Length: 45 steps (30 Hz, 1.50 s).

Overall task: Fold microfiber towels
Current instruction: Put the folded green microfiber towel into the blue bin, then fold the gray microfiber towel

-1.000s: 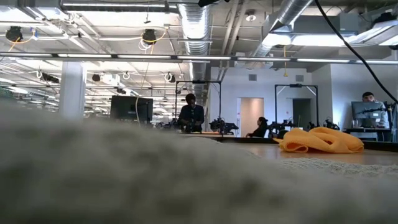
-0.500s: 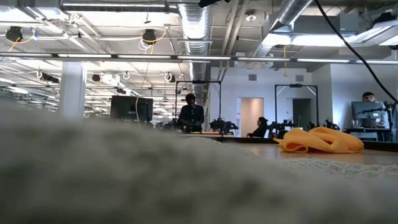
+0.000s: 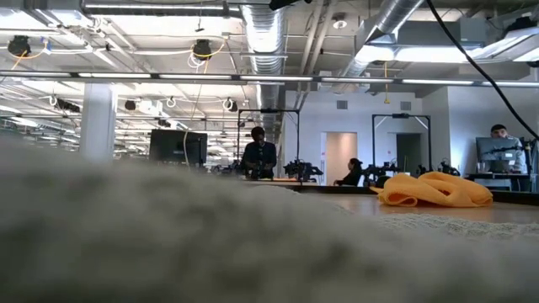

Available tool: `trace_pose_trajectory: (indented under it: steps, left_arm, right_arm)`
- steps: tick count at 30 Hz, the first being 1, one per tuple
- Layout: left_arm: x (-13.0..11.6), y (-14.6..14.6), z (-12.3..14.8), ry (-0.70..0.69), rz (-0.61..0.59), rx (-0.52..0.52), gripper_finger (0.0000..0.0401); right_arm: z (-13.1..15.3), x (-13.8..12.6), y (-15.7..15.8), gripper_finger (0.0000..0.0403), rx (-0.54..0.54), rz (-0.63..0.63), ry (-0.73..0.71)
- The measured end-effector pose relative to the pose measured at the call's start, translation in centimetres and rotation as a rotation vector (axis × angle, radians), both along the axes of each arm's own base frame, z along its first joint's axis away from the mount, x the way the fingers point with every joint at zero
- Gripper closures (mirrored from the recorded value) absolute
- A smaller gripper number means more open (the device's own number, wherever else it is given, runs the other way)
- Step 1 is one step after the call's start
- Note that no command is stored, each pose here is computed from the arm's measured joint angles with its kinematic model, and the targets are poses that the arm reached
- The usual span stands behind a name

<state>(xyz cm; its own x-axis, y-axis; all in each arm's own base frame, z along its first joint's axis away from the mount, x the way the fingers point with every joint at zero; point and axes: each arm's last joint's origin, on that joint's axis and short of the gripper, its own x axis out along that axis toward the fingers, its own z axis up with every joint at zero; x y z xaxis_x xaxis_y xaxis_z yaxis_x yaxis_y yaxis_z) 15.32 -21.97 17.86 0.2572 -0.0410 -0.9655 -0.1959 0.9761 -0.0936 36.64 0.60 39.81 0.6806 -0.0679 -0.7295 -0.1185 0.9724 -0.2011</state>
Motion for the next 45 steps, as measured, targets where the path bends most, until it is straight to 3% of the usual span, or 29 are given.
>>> trace_pose_trajectory:
  steps: [5,11,17,28,37,45]
  left_arm:
    - [0.3,-0.3,3.1,-0.015,-0.018,0.008,0.0239]
    - [0.7,-0.1,7.8,-0.126,-0.007,0.143,0.0239]
    - [2.2,0.8,8.5,-0.193,-0.034,0.215,0.0239]
    - [9.5,3.2,7.0,-0.241,-0.196,0.199,0.0239]
    - [14.2,4.6,1.7,-0.086,-0.309,0.152,0.0239]
    - [16.0,6.2,-1.9,0.046,-0.349,0.139,0.0239]
  right_arm:
    - [0.5,-0.5,0.0,0.0159,0.0,0.0,-0.01]
    - [1.6,-1.9,-0.3,0.0159,0.035,-0.045,-0.027]
    - [1.1,-3.0,-0.8,0.0159,0.068,-0.101,0.081]
    - [0.8,-3.4,-0.2,0.0159,0.08,-0.104,0.131]
    - [0.8,-3.5,0.2,0.0159,0.078,-0.094,0.144]
    - [0.7,-3.6,0.2,0.0159,0.073,-0.088,0.16]
